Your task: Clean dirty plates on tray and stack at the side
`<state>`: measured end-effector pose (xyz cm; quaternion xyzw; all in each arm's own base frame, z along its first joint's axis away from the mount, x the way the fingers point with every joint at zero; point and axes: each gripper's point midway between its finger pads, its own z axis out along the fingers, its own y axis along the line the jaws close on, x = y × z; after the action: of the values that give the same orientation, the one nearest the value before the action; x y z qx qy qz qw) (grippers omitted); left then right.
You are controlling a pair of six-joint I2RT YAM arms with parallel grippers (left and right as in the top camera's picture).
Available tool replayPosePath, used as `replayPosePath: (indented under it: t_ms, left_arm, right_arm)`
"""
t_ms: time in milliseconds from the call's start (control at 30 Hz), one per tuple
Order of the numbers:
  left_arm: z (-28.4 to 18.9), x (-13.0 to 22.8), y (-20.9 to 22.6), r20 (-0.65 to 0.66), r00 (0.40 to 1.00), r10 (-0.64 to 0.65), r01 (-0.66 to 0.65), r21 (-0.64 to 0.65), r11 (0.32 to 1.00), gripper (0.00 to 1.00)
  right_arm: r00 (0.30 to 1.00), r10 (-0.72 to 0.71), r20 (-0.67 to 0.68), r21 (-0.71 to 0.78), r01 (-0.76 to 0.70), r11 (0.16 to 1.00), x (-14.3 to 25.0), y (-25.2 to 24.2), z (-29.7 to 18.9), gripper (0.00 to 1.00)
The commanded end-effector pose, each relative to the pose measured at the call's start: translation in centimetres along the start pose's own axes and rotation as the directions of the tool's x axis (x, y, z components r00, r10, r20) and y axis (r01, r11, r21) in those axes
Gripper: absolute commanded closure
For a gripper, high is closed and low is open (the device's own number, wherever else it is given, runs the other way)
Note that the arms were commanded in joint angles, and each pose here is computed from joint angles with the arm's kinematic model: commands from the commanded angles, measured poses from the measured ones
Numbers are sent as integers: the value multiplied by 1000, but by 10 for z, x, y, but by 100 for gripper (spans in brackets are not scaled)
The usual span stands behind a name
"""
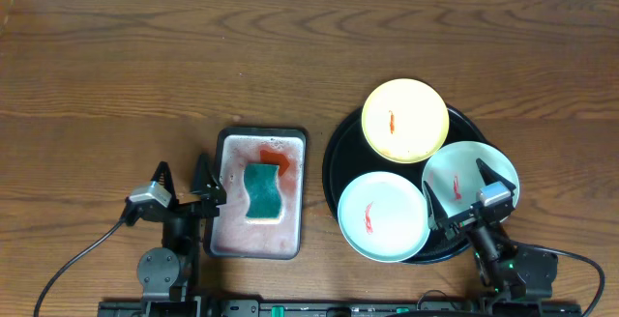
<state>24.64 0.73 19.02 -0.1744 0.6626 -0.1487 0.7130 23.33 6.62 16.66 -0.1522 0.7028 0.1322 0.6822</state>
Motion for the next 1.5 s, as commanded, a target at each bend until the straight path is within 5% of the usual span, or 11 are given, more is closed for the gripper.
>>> replayPosePath:
  t_ms: [0,300,533,767,1033,1200,1300,1467]
  left_arm:
    - [-2,4,-23,-35,999,12,-8,130,991,15]
    - [-14,-30,-59,-106,990,92,-68,211,975,15]
    - [-14,-63,-75,-392,913,117,-83,103,991,15]
    - [-16,-65,-76,-677,734,51,-96,-30,995,15]
    - [-31,-27,-69,-840,540,-45,-70,-98,993,15]
    - [-43,8,-57,-918,385,-94,-98,-142,985,16]
    - [-46,35,-42,-943,310,-123,-168,-181,969,20]
    - [-40,91,-32,-971,211,-114,-251,-167,953,31]
  right_arm:
    - [997,33,69,-117,-25,993,-18,19,-2,1]
    - [987,21,162,-147,3,989,-98,30,-21,1]
    - [985,142,-103,-139,-155,978,-132,23,-9,1]
    - [855,286,-433,-119,-369,922,-131,22,15,1]
    - [670,406,-622,-62,-559,827,-98,27,32,1]
    - [587,409,-699,11,-563,826,-71,25,28,2]
    - [568,375,-732,28,-525,850,-60,26,22,20]
    - [538,318,-781,9,-500,866,-50,41,14,22]
